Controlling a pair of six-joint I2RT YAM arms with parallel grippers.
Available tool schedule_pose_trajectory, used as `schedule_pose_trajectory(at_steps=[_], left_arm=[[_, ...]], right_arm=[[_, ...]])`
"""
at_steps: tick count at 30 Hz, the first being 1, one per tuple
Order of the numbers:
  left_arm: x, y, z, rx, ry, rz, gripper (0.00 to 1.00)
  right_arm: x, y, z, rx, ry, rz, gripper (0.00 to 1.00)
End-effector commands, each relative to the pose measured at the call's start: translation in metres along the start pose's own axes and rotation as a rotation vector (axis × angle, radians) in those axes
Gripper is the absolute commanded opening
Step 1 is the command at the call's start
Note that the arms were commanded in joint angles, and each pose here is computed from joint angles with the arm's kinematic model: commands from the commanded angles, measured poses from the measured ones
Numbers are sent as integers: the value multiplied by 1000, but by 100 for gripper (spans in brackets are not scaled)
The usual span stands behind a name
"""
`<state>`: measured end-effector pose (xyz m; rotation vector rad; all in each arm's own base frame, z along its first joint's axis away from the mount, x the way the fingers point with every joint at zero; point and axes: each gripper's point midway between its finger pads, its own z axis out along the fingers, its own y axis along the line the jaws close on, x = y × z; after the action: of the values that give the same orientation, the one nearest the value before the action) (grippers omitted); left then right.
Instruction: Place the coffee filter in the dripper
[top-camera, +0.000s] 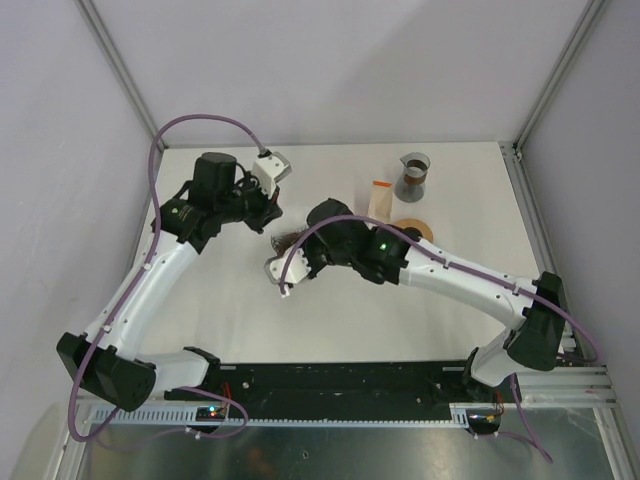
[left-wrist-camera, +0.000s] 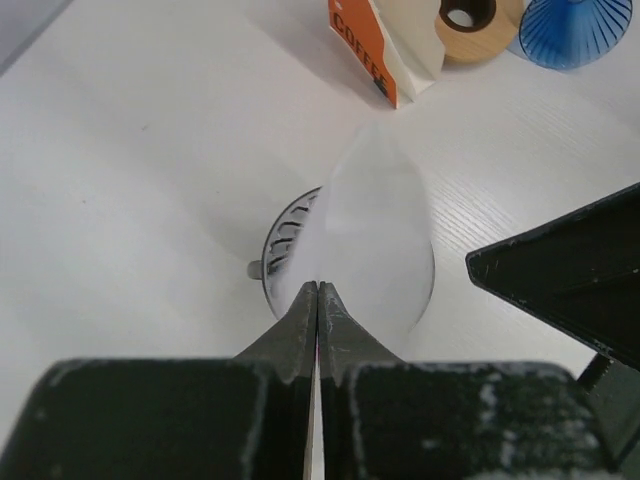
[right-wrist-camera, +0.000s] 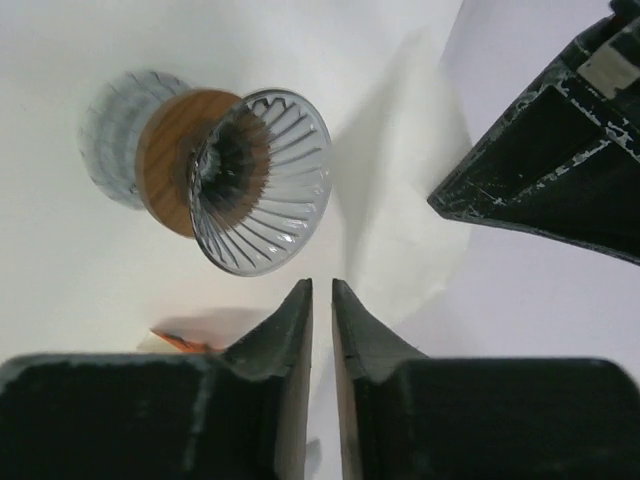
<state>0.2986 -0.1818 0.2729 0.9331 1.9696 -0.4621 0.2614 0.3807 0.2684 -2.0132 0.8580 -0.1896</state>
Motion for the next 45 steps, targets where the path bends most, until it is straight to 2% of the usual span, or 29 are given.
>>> schedule_pose_trajectory(at_steps=[1,5,8,10,12,14,17,22,27,31,45], left_arm=[[-18,9,-3,-55,-71,20,0],[-16,10,0,-58,-76,8,0],[-17,11,1,-71,-87,-21,0],[-18,13,1,-88,-96,-53,0],[-21,16,0,-114,-107,-97,0],[-24,20,-1,-147,-121,-144,0],[-28,25,0,-180,-146,-214,0],[-32,23,3,-186,-183,-329,0],[-32,24,5,-196,-196,-328,0],[-33,26,4,-213,-204,-324,0],[-39,30,2,-230,-225,-323,0]], right_arm=[[-17,-25,-24,82,-175,198,26],[-36,-39,-46,109,-359,452,51],[-38,-68,-64,231,-433,777,70],[-24,-91,-74,358,-435,1045,78],[-6,-105,-78,482,-416,1338,79],[17,-106,-77,589,-369,1607,75],[38,-102,-71,721,-312,1845,69],[46,-103,-49,792,-329,2000,75],[50,-103,-22,759,-380,2103,75],[50,-95,1,714,-369,2153,75],[55,-66,51,592,-290,2220,55]])
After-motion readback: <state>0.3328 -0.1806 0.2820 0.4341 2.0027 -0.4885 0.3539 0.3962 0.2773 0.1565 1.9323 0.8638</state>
